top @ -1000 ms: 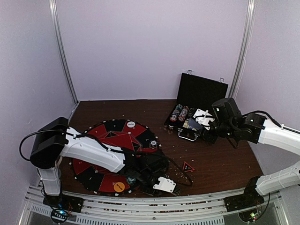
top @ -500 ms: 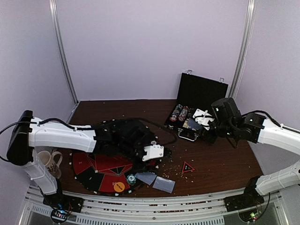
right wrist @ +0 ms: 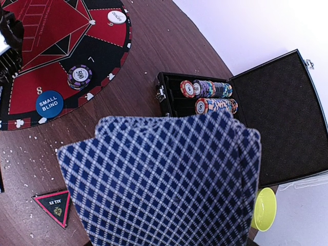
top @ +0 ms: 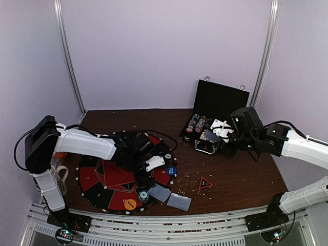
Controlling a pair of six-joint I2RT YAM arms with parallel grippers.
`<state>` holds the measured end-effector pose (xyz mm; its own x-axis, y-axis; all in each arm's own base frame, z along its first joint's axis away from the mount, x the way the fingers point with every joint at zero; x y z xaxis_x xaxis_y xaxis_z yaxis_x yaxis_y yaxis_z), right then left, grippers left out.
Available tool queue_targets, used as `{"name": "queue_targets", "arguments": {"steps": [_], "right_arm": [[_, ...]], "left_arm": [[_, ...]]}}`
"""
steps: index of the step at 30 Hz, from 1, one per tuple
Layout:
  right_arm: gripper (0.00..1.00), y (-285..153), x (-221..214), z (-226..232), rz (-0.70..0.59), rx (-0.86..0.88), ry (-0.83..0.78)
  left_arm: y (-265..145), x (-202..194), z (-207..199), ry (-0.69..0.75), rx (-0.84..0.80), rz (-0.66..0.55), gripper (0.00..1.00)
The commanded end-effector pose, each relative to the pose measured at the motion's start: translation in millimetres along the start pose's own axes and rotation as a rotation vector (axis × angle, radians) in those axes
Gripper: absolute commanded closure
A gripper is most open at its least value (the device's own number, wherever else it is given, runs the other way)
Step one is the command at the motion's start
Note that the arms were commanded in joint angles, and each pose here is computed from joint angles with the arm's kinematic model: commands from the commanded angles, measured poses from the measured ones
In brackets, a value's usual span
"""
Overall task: Distribute texas hold em gaming equipment
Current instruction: Pick up the poker card from the big blind area.
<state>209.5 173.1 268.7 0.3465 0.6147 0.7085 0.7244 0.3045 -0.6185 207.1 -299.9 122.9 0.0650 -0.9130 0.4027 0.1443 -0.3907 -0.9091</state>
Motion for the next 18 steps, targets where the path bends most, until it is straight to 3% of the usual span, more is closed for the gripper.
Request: {"name": "queue_targets", "arguments": {"steps": [1,15,18], "right_arm": [[0.5,-2.8,5.7,-3.9,-0.027,-0.011,0.004],[0.5,-3.3,5.4,-4.3,-0.025,-0.019,-0.001],[0.5,-3.6,5.2,-4.7,-0.023,-0.021,-0.002]], "left_arm": [[9.0,6.3,1.1,0.023,-0.003,-0.004,0.29],[26.4,12.6,-24.8,0.144,-0.108,-0.009,0.46],[22.4,19.8,-26.4,0.168,-0.119,-0.04,0.57]]}}
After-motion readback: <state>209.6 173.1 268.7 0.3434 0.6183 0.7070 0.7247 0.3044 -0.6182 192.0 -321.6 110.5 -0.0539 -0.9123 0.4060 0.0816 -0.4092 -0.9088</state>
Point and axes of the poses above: each gripper's point midway between its finger pads, its own y axis out along the fingers, its own z axis along the line the jaws close on, x = y × z, the point moved 10 cm from there along -y, back along the fingers, and after that the axes turned 12 degrees about y, right-handed, at the moved point
